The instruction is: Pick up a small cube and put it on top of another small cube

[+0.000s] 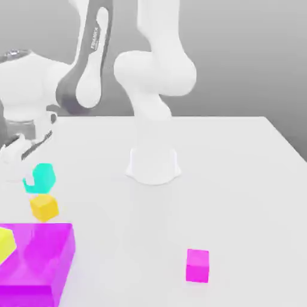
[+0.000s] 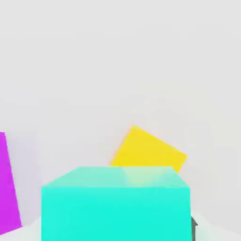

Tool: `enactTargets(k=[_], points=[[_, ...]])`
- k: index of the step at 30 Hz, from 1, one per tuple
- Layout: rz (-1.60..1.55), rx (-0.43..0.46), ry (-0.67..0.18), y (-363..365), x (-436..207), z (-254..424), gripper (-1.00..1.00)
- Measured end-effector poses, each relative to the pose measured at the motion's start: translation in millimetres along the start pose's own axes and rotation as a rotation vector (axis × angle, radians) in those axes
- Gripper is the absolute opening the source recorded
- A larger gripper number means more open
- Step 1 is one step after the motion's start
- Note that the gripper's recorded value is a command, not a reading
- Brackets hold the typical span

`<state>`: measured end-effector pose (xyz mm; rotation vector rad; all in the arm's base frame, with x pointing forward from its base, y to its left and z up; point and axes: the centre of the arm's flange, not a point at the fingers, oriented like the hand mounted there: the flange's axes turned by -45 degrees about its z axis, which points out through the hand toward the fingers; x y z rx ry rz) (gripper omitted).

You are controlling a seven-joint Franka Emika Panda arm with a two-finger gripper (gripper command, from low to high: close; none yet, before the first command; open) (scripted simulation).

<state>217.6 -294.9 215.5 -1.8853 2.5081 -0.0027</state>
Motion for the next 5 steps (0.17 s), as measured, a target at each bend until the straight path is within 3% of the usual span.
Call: enactTargets(k=[2, 3, 5], points=[[0.009, 0.000, 0.000, 2, 1, 19, -1.00], [0.010, -0.001, 0.001, 3, 1, 26, 1.00], [0.010, -0.001, 0.001, 3, 1, 26, 1.00]])
